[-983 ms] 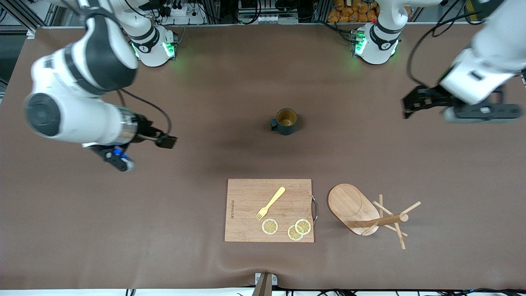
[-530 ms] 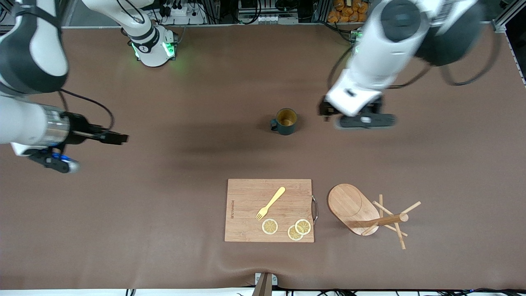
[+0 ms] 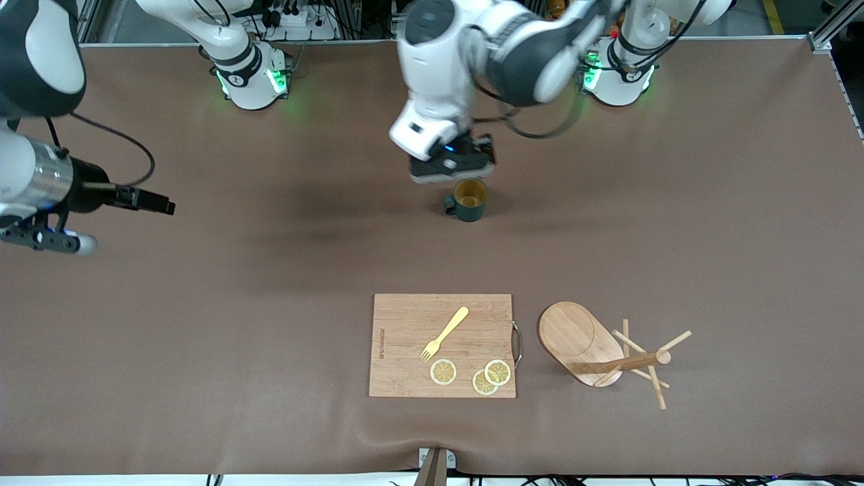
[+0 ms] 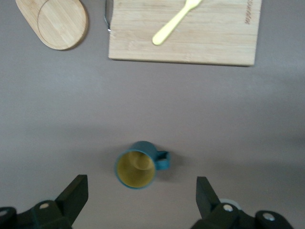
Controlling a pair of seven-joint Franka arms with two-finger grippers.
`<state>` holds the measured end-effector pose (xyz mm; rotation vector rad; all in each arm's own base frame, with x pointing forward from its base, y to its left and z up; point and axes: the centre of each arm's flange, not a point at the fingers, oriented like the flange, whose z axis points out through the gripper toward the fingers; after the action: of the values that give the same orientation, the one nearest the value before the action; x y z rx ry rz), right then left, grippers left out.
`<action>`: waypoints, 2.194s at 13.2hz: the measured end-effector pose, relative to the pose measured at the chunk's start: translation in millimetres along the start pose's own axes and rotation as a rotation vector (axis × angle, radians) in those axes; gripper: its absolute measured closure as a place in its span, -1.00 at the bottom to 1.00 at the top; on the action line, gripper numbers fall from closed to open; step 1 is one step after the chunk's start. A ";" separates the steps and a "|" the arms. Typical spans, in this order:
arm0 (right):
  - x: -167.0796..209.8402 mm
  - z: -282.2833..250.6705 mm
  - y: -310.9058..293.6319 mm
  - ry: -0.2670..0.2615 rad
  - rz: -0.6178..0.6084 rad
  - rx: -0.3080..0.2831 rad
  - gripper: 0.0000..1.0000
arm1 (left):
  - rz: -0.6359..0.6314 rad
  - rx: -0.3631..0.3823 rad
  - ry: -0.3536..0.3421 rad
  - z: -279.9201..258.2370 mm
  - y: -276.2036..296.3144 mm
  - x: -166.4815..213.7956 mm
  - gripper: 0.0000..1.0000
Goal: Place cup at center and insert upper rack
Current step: 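Lower the left gripper and grasp the teal mug's handle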
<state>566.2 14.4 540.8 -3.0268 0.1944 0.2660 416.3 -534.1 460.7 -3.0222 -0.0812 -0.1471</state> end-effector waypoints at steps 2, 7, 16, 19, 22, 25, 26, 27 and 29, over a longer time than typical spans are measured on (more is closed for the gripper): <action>-16.4 3.1 21.3 0.037 -0.056 0.005 -1.00 | 0.009 0.003 0.020 0.1 31.7 -41.5 -1.00; -12.8 7.8 42.0 0.070 -0.063 0.008 -1.00 | -0.052 0.013 0.193 24.9 90.7 -116.2 -1.00; -10.2 -57.2 57.3 0.197 -0.049 -0.051 -1.00 | -0.328 0.097 0.458 160.9 133.9 -173.5 -1.00; -16.8 -87.8 62.5 0.229 -0.040 -0.050 -1.00 | -0.450 0.095 0.536 202.6 133.9 -177.7 -1.00; -19.2 -104.7 63.5 0.262 -0.038 -0.050 -1.00 | -0.499 0.093 0.629 249.1 127.0 -209.2 -1.00; -21.4 -108.8 32.1 0.277 -0.076 -0.079 -1.00 | -0.445 0.113 0.672 269.9 119.2 -238.8 -1.00; -21.6 -110.8 25.8 0.285 -0.078 -0.092 -1.00 | -0.418 0.131 0.700 277.1 113.6 -243.2 -1.00; -21.2 -113.3 24.8 0.291 -0.074 -0.093 -1.00 | -0.386 0.149 0.725 287.0 106.3 -247.9 -1.00; -19.9 -117.2 30.0 0.299 -0.063 -0.092 -1.00 | -0.322 0.171 0.778 304.3 92.8 -251.4 -1.00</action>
<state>562.3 -25.5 656.6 -3.1429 0.1109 -0.1892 200.4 -602.6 124.5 -2.5438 -0.4704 -1.2344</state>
